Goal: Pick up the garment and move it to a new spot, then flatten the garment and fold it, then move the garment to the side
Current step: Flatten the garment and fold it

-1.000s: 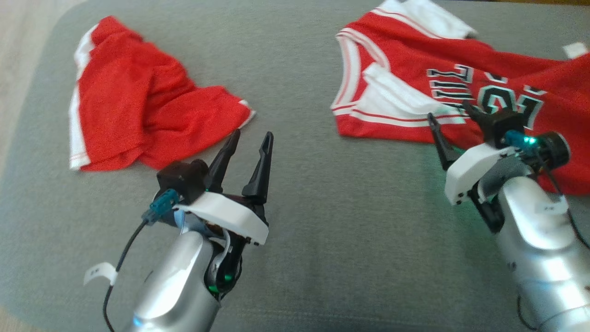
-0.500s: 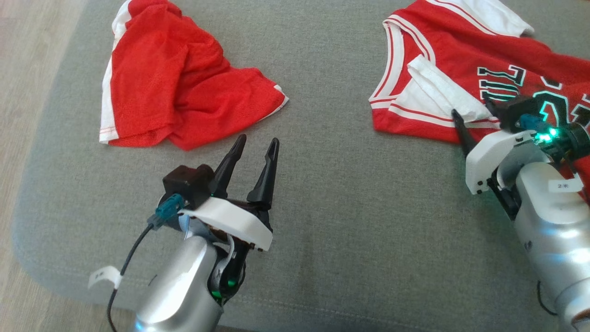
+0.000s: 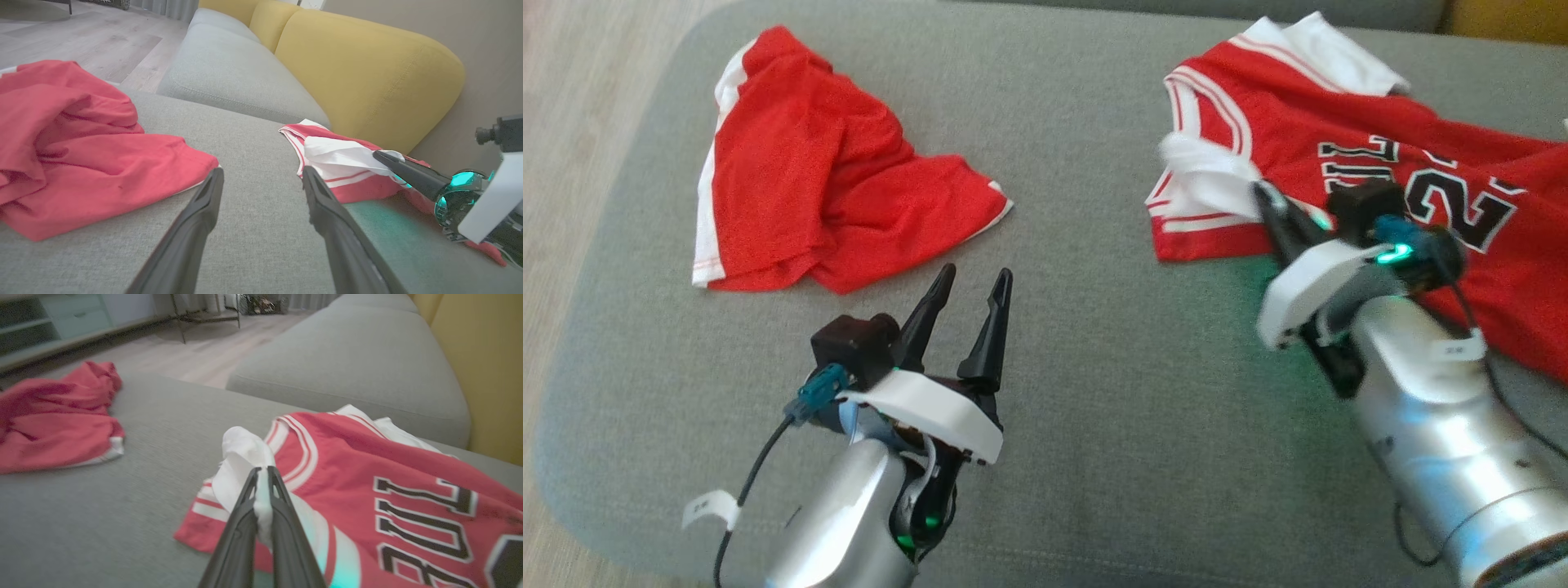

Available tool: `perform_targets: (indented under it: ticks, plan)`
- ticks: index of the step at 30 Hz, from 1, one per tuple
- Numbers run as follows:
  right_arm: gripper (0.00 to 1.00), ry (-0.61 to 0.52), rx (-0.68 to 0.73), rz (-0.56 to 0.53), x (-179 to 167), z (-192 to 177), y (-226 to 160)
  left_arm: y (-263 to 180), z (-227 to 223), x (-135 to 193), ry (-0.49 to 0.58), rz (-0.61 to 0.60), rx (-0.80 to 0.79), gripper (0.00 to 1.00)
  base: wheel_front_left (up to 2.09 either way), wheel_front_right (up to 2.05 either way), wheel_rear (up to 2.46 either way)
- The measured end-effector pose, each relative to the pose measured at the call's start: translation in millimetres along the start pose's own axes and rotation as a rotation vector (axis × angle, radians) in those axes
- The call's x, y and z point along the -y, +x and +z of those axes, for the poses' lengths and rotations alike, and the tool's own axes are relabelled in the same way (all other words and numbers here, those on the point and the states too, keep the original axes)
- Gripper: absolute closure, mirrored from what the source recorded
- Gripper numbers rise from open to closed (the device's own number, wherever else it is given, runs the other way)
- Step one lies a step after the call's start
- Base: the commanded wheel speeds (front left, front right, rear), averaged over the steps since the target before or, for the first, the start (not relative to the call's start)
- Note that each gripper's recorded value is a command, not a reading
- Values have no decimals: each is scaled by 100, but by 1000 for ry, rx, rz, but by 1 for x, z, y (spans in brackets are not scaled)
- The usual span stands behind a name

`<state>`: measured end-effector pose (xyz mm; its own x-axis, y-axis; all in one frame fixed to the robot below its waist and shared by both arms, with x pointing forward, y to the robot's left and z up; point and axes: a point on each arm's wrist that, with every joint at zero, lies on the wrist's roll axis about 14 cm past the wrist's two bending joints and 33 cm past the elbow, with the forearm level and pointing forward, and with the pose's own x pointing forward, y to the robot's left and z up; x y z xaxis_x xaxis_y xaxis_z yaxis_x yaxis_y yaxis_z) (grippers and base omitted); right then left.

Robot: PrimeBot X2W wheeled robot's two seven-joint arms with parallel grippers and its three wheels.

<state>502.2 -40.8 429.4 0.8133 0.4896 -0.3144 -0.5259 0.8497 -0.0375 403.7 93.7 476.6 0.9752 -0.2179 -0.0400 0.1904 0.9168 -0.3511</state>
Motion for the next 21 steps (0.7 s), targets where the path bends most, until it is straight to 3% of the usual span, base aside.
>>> perform_targets:
  ticks: [5,9,16,17,18,21]
  plan:
    - [100,52,94,131,-53,26,-15,-6,7,9,-3,-13,22,0,0,0,0]
    - [100,60,86,254,-96,27,-37,-17,6,14,-14,-13,23,0,0,0,0]
    - [100,30,40,366,-129,15,-71,-31,9,16,-17,-3,38,0,0,0,0]
    - [57,28,35,368,-130,13,-73,-33,8,16,-17,-1,38,0,0,0,0]
    - [0,26,31,361,-128,12,-75,-34,7,17,-19,-2,36,0,0,0,0]
    - [0,28,23,317,-114,7,-79,-38,3,19,-20,-2,27,0,0,0,0]
